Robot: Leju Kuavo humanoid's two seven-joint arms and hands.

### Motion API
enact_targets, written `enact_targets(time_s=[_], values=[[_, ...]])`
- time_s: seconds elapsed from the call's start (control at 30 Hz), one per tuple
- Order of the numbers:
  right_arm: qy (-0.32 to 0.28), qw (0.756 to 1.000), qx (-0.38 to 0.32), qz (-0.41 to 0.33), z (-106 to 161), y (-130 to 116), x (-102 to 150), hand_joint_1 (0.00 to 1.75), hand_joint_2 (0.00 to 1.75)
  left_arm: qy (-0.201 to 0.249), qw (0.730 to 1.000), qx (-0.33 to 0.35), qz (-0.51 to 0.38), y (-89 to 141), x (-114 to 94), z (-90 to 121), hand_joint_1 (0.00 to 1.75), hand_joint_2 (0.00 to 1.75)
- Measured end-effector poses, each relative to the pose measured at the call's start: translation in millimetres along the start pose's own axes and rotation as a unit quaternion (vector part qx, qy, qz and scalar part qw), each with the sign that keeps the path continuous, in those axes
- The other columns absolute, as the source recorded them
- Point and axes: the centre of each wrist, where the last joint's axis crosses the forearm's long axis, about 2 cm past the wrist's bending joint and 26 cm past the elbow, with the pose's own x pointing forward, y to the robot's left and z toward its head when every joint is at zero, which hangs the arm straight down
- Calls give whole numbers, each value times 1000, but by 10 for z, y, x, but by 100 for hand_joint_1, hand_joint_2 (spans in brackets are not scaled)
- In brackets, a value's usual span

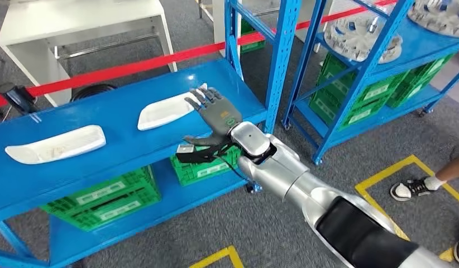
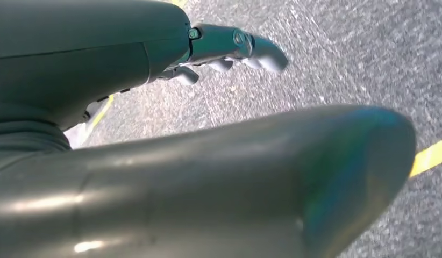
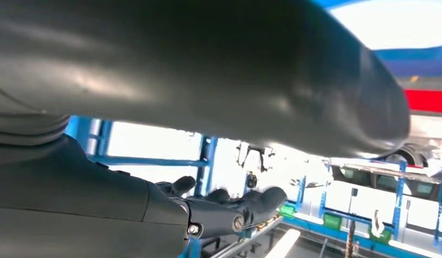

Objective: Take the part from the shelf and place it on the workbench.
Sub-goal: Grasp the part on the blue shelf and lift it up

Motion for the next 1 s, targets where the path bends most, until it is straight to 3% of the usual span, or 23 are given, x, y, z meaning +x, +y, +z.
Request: enact_targets(time_s=[0.7,1.0], values=[[-30,999,2,-43,-72,134,362,0,0,3,1000,4,-14,-2,86,0,0,0],[-54,996,8,-73,-149,159,671,0,0,-4,1000,4,-24,20,176,-2,0,0]])
